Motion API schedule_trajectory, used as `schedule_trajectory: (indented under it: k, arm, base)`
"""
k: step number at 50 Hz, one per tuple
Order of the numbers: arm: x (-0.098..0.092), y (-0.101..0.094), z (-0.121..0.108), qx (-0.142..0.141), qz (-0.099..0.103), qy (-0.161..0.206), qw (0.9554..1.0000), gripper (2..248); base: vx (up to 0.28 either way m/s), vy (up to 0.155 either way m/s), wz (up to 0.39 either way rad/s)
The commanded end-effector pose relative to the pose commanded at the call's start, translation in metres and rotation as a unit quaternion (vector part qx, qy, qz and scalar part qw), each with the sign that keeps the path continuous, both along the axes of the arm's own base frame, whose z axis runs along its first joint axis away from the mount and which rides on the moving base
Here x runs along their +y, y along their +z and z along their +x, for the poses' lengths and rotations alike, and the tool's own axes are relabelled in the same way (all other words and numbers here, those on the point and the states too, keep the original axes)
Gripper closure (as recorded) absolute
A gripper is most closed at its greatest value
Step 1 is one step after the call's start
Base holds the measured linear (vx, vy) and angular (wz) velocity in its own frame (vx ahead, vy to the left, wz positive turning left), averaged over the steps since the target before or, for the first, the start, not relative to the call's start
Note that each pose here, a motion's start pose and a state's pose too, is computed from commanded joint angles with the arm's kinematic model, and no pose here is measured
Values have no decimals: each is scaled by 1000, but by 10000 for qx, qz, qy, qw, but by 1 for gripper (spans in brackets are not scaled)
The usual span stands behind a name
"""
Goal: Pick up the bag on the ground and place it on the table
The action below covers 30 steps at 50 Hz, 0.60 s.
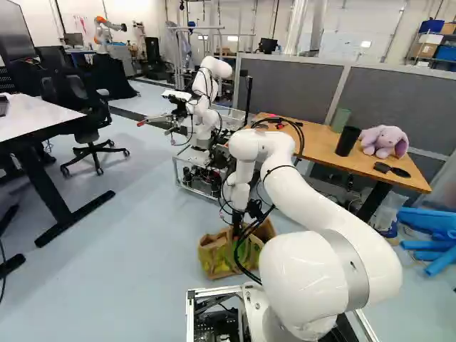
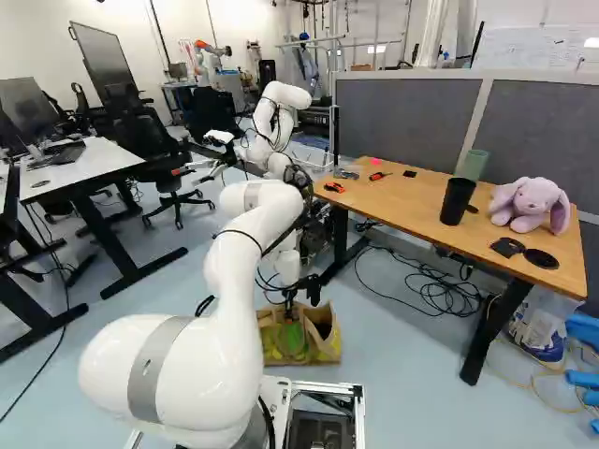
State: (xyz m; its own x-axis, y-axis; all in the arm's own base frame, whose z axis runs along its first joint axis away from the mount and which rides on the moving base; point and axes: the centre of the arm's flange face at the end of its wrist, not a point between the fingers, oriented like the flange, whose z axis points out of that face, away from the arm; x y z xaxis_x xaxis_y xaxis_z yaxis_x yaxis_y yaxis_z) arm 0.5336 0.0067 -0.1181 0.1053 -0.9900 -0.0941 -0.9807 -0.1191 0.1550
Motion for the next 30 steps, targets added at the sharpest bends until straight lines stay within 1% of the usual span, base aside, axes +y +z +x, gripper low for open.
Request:
schedule_trajectory:
  k: [30]
  arm:
    - [0,46,-1,-45,0,0,10000,228]
  base:
    - [0,0,0]
